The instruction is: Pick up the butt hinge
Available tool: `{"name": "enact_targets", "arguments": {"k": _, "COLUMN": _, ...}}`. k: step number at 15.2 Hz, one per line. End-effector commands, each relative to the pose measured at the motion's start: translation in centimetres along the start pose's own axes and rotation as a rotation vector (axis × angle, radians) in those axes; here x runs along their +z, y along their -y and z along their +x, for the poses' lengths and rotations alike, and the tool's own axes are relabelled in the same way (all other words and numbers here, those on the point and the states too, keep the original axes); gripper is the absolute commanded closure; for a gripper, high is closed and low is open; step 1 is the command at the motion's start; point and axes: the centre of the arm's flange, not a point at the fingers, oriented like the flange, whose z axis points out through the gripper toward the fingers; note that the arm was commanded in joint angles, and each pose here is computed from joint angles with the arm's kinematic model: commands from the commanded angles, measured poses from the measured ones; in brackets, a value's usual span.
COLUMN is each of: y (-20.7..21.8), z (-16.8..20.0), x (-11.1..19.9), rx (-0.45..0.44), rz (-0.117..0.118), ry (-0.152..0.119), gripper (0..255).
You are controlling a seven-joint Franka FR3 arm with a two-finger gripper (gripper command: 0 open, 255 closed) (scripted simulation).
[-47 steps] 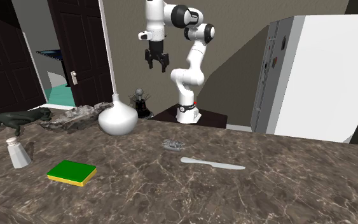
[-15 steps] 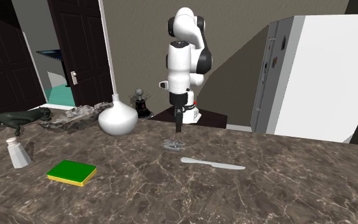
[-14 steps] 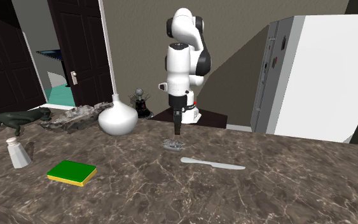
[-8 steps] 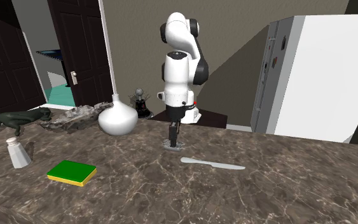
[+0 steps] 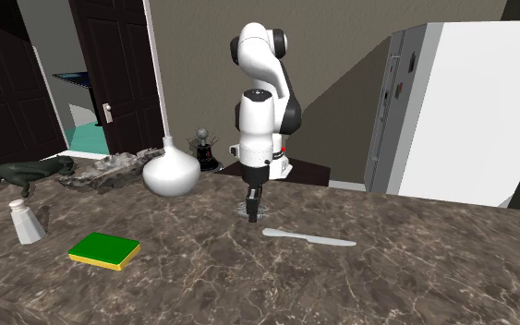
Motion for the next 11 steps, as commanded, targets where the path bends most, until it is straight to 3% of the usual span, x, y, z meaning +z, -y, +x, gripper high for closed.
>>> {"name": "enact_targets", "arguments": {"k": 1, "y": 0.0, "z": 0.0, "x": 0.1, "rx": 0.0, "rz": 0.0, "ry": 0.0, "gripper": 255}}
{"name": "enact_targets", "arguments": {"k": 11, "y": 0.0, "z": 0.0, "x": -1.0, "rx": 0.0, "rz": 0.0, "ry": 0.0, "gripper": 255}}
